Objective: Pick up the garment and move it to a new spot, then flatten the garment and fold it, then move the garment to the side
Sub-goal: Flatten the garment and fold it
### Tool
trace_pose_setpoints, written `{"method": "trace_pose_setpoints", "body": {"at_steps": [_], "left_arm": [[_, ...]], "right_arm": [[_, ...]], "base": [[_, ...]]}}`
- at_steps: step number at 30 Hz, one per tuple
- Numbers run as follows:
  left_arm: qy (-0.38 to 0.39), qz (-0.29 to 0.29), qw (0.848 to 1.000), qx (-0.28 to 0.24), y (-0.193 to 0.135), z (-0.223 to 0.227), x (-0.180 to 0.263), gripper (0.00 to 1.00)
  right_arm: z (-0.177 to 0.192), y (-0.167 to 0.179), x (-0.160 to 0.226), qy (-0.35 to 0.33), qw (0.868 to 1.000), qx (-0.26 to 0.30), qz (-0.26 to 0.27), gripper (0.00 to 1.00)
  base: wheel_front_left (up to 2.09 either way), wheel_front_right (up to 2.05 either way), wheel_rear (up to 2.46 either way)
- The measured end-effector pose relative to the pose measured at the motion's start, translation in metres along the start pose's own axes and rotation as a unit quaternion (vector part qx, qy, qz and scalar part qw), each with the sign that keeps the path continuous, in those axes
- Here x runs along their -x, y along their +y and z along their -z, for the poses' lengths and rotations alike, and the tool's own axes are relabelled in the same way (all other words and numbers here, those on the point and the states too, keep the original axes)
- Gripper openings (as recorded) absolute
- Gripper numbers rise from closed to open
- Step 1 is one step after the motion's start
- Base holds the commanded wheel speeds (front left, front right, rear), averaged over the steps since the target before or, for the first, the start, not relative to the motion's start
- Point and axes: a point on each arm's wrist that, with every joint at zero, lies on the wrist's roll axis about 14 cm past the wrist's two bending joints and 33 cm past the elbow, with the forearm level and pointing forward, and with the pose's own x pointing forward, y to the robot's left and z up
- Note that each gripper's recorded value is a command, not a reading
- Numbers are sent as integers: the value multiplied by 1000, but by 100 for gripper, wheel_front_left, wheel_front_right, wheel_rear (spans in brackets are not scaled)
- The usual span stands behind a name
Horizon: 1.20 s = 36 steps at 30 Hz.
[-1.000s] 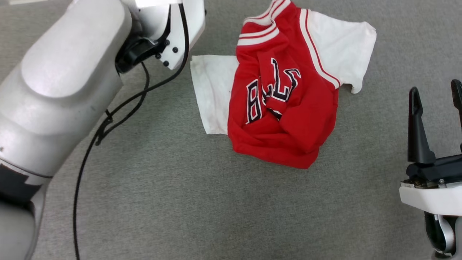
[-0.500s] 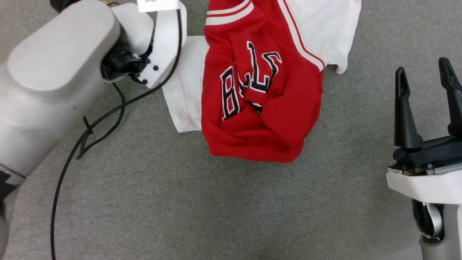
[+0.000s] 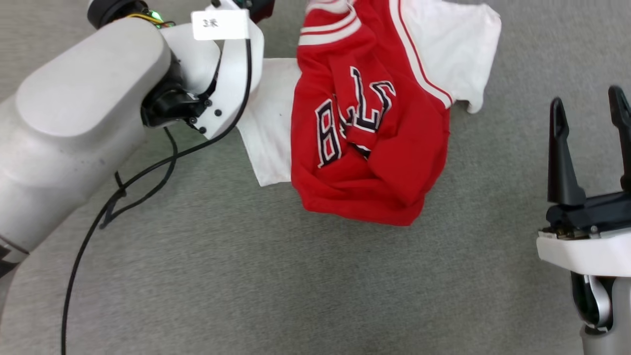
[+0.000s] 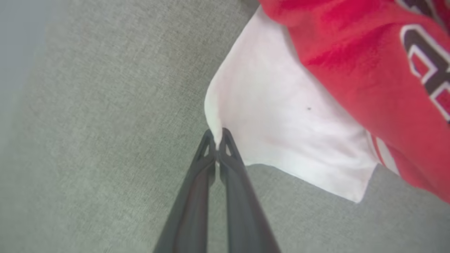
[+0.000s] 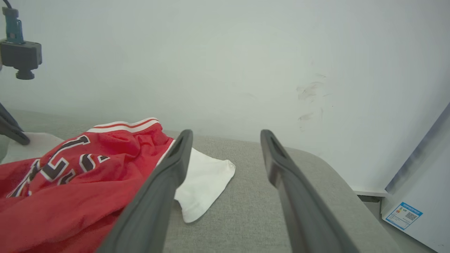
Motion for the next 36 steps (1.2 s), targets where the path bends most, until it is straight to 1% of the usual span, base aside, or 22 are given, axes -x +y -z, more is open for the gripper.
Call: {"method": "trace_pose_setpoints", "body": {"at_steps": [4, 7, 12, 15, 19, 24, 27, 28, 29, 32, 36], "left_arm": [[-14, -34, 999, 17, 17, 8, 33, 0], [-11, -63, 997, 36, 32, 25, 58, 0], [20, -101, 992, 76, 50, 75, 91, 0], [39, -120, 986, 110, 62, 107, 103, 0], [58, -141, 976, 154, 78, 140, 98, 0], [81, -129, 969, 193, 71, 172, 71, 0], [84, -124, 968, 199, 68, 177, 61, 0], [75, -129, 968, 202, 69, 175, 61, 82], [67, -131, 968, 204, 70, 173, 62, 100], [55, -138, 967, 205, 73, 166, 69, 100], [24, -156, 967, 201, 90, 141, 93, 100]], "right_arm": [[-5, 5, 3, -5, 1000, -9, -7, 100], [-9, 13, 3, -12, 1000, -18, -16, 100], [-18, 24, 2, -24, 999, -27, -31, 100], [-21, 29, 1, -30, 998, -31, -38, 100], [-15, 29, 3, -19, 999, -27, -40, 100], [-6, 21, 7, -4, 999, -18, -32, 100], [-3, 18, 8, 2, 999, -14, -30, 100], [-3, 17, 9, 3, 999, -13, -30, 100], [-3, 17, 8, 2, 999, -12, -30, 100], [-7, 18, 6, -4, 999, -10, -33, 100], [-11, 22, 4, -12, 999, -13, -39, 100]], "base": [[0, 0, 0], [0, 0, 0], [0, 0, 0], [0, 0, 0], [0, 0, 0], [0, 0, 0], [0, 0, 0], [0, 0, 0], [0, 0, 0], [0, 0, 0], [0, 0, 0]]}}
